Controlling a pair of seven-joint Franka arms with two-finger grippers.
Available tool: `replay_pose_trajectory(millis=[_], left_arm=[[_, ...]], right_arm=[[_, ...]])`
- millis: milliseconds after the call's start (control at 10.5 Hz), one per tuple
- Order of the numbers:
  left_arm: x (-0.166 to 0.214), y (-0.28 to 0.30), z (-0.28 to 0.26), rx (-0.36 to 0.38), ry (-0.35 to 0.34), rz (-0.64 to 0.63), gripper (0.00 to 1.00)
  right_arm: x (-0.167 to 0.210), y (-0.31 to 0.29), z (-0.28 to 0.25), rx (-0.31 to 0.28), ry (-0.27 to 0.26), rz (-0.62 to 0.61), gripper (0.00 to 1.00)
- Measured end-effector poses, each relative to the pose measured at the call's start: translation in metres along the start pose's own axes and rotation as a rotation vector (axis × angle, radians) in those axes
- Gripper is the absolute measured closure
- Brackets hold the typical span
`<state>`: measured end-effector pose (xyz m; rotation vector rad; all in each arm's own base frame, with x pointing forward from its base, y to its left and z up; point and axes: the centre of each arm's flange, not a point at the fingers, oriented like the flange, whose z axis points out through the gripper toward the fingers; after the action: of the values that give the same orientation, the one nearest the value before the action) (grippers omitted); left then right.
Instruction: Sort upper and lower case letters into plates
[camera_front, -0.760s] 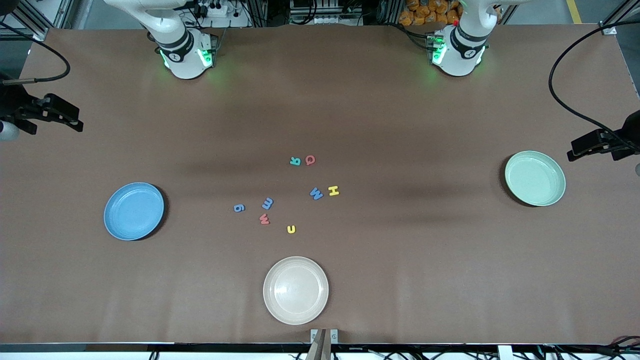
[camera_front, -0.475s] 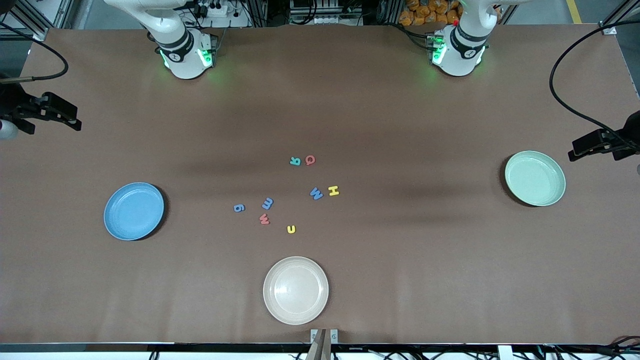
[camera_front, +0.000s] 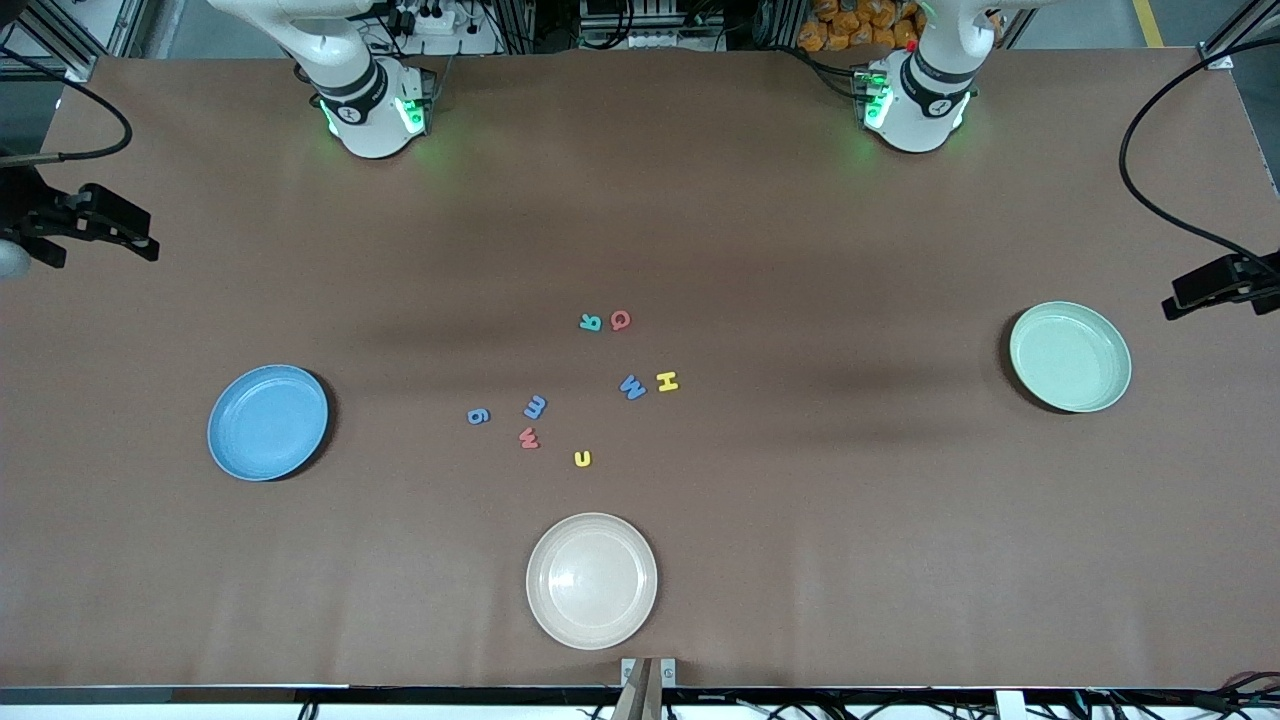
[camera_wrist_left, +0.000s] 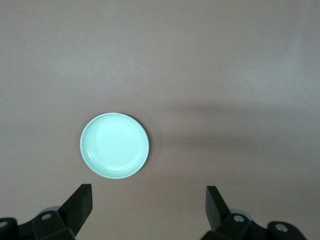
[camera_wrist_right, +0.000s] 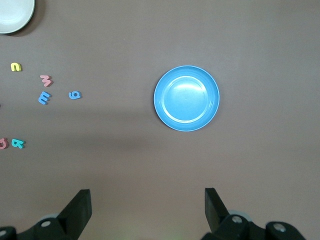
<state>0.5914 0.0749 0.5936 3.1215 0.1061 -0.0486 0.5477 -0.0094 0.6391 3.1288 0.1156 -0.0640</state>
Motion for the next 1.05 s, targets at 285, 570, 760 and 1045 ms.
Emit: replay_pose_trajectory(millis=[285, 570, 760, 1045], left_arm=[[0.007, -0.033, 0.045, -0.032, -0.089, 0.049, 0.00], [0.010, -0.031, 0.048, -0.033, -0.092, 0.053, 0.00], [0.008, -0.028, 0.040, -0.033, -0.078, 0.058, 0.00], [0.018, 0.008, 0.059, -0.045, -0.096, 0.116, 0.00]], right_arm=[[0.000, 0.000, 0.000, 0.000, -0.001, 0.000, 0.00], [0.002, 0.001, 0.005, 0.001, -0.012, 0.001, 0.00], [0.014, 0.000, 0.027, 0.004, -0.053, -0.003, 0.00], [0.028, -0.002, 0.050, 0.007, -0.089, -0.008, 0.00]])
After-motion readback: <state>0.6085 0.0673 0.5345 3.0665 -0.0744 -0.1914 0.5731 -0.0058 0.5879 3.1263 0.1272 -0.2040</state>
